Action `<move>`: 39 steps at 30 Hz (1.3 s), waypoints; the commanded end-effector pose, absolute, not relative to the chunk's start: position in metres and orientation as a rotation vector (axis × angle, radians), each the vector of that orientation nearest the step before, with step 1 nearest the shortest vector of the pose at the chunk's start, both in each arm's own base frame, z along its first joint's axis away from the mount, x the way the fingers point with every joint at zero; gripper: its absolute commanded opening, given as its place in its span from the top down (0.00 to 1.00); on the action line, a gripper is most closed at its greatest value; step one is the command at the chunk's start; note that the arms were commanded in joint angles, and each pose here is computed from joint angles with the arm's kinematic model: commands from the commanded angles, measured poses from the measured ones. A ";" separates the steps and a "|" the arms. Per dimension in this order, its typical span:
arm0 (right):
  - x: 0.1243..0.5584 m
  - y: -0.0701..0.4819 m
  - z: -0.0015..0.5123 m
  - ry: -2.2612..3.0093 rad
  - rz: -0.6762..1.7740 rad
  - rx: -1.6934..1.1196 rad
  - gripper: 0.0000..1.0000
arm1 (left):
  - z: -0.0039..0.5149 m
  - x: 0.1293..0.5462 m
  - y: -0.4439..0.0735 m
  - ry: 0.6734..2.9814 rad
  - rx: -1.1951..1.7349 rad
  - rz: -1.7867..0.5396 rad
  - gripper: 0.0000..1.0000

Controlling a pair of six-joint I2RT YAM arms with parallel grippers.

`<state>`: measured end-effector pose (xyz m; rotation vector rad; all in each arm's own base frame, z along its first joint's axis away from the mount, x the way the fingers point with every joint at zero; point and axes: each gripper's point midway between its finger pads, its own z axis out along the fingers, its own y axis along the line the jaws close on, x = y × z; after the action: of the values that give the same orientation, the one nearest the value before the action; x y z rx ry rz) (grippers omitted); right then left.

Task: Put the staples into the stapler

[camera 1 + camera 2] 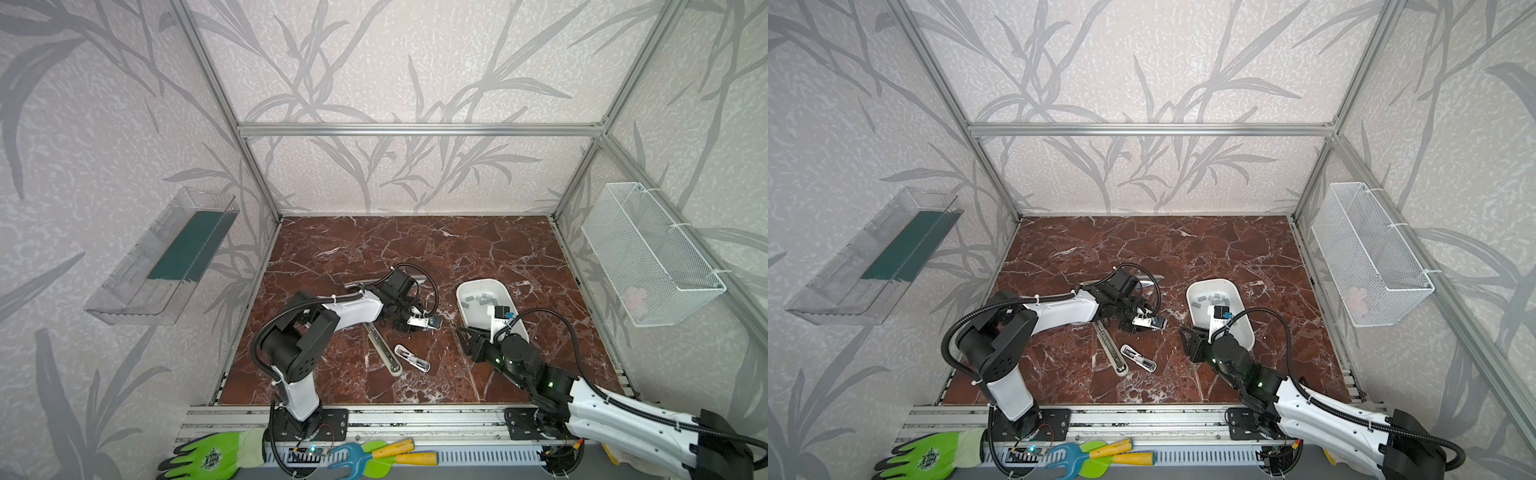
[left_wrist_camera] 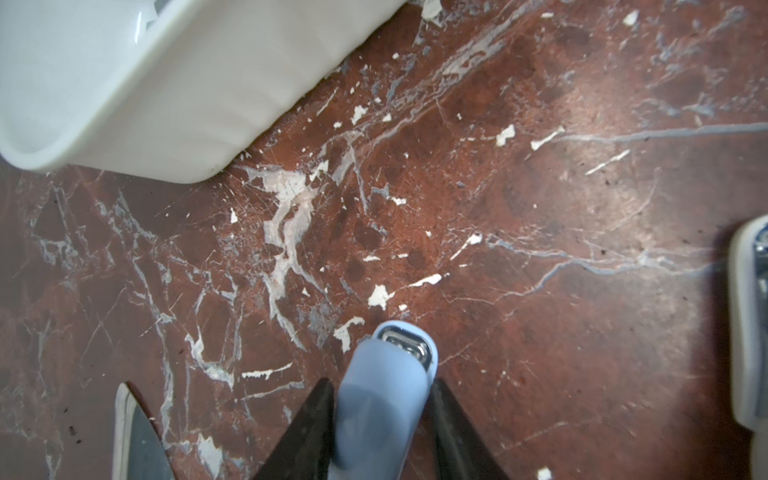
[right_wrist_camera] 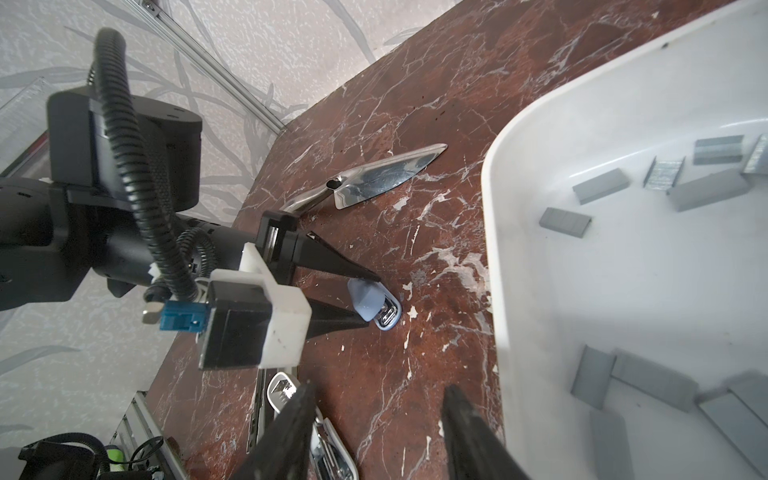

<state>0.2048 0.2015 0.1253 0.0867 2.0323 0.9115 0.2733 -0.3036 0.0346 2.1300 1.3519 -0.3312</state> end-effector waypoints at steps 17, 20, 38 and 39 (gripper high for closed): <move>0.209 0.214 0.136 2.011 0.944 0.055 0.63 | 0.083 0.271 -0.310 1.317 1.980 -0.365 1.00; 0.209 0.230 0.144 2.020 0.979 -0.014 0.72 | 0.107 0.263 -0.311 1.317 1.870 -0.414 1.00; 0.213 0.299 0.144 2.022 1.266 -0.096 0.80 | 0.149 0.209 -0.303 1.128 1.562 -0.570 1.00; 0.213 0.303 0.144 2.020 1.282 -0.103 0.81 | 0.148 0.209 -0.303 1.131 1.566 -0.568 1.00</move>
<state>0.2129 0.2824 0.1145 -0.0755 2.1100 1.1387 0.2052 -0.2939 0.1213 1.6271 1.2279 -0.5651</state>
